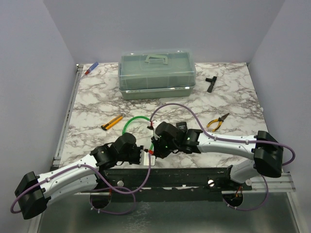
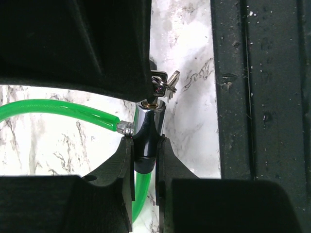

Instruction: Unlock with the key

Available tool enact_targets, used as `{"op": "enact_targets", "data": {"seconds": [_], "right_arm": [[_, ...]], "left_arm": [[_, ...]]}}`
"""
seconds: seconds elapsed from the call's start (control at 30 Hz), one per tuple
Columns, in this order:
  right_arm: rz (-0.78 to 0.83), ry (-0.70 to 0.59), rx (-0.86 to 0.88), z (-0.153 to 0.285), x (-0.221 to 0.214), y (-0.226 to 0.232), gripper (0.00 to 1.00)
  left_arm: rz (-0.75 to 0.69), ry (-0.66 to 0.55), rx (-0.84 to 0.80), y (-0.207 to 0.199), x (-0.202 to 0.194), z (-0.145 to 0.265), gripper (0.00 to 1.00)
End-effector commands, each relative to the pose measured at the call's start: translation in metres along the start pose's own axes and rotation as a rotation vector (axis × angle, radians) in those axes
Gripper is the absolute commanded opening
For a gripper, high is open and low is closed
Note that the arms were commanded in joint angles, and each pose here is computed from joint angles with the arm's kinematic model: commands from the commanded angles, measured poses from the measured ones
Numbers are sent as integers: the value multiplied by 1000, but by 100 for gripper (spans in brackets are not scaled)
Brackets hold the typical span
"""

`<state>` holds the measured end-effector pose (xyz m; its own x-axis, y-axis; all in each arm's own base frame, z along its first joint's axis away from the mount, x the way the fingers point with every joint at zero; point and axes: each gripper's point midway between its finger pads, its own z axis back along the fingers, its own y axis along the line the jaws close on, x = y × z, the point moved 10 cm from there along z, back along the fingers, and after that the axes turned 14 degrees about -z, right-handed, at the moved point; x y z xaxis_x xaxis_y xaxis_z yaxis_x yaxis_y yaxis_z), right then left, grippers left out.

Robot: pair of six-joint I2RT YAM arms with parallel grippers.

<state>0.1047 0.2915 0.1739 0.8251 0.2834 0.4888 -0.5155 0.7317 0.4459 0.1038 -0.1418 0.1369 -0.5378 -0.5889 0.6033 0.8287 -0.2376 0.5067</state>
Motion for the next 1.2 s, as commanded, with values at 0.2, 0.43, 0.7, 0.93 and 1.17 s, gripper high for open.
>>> {"op": "enact_targets", "data": {"seconds": [0.2,0.43,0.7,0.93,1.17], "right_arm": [[-58,-105,-99,7,10,-5,14],[-36,-163,-80,22,18,-1,35],[-20,-254,-124,37,22,-7,82],[10,-314,-212,47,20,-20,86],[82,-379,-223,56,4,-41,86]], "left_arm": [[-79,-163,103,22,25,3,0],[-81,-167,108,22,26,4,0],[-80,-168,107,22,26,4,0],[-80,-168,109,22,26,4,0],[-77,-174,111,22,27,5,0]]}}
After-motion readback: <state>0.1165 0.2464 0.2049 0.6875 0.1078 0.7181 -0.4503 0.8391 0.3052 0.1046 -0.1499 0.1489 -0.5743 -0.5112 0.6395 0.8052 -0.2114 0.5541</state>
